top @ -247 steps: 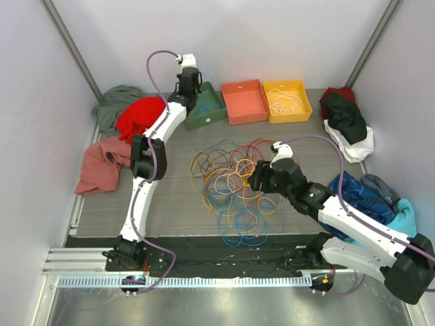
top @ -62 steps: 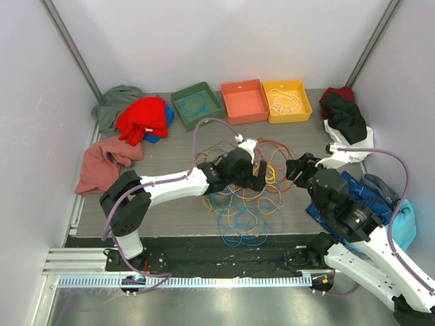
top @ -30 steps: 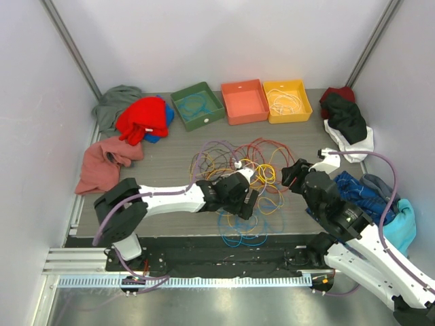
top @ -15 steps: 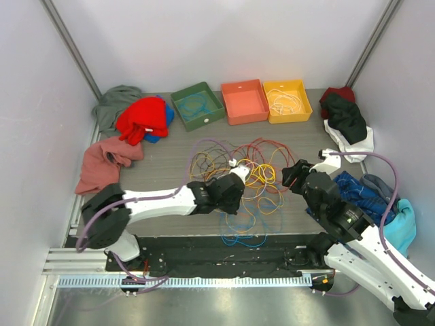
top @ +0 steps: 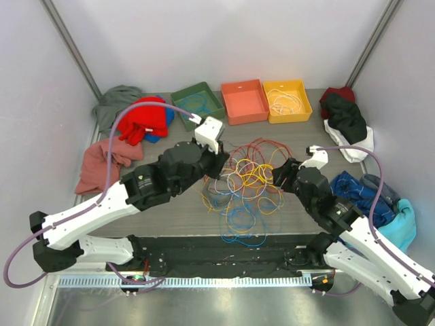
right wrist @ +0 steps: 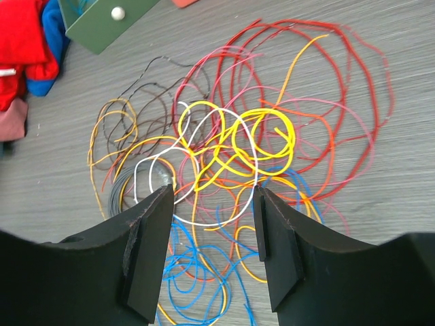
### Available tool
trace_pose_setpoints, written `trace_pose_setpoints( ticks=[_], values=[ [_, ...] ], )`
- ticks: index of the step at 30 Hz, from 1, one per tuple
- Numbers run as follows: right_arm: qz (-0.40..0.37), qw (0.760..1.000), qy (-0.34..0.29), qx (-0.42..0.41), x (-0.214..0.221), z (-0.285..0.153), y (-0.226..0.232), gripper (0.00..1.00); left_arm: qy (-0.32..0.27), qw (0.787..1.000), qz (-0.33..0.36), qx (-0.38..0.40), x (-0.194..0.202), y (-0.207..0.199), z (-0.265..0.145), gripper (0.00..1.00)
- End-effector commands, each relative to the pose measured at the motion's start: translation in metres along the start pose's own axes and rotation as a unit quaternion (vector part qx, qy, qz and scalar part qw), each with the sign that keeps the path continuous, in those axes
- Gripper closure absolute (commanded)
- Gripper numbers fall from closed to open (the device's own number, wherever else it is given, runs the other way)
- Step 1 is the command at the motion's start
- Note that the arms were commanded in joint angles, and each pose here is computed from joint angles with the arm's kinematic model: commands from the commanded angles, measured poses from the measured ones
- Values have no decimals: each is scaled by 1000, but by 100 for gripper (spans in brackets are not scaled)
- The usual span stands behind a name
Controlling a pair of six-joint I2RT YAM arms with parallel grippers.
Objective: Untangle the cables
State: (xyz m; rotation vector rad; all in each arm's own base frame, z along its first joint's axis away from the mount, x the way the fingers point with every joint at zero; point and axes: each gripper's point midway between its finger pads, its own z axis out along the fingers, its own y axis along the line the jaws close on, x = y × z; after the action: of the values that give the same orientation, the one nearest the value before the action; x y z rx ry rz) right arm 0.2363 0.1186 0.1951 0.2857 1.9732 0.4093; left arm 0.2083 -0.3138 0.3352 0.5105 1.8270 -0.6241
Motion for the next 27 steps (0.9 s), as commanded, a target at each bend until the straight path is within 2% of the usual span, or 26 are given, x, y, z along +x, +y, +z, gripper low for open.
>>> trace_pose_setpoints(
  ticks=[1,3,4,5,6,8,10,17,27],
  values=[
    [6,999,0,-48,-6,4,25,42,6,997,64,-44,-15,20,-5,89],
    [5,999,3,-49,-5,5,26,42,54,997,60,-15,16,8,8,77],
    [5,999,3,-48,-5,5,25,42,72,996,54,-3,29,3,13,68],
    [4,999,1,-47,-5,3,23,42,91,995,43,8,46,-2,19,53],
    [4,999,-1,-45,-6,2,22,42,118,992,18,34,75,-13,27,47],
    [1,999,-7,-40,-7,2,19,42,139,989,-13,49,104,-20,35,32],
    [0,999,-12,-39,-11,0,18,42,160,984,-44,61,137,-26,46,31],
    [-9,999,-16,-28,-14,-2,13,42,225,970,-56,70,206,-34,75,35],
    [-18,1000,-16,-10,-11,-7,1,42,267,958,-55,85,251,-47,107,36]
  ],
)
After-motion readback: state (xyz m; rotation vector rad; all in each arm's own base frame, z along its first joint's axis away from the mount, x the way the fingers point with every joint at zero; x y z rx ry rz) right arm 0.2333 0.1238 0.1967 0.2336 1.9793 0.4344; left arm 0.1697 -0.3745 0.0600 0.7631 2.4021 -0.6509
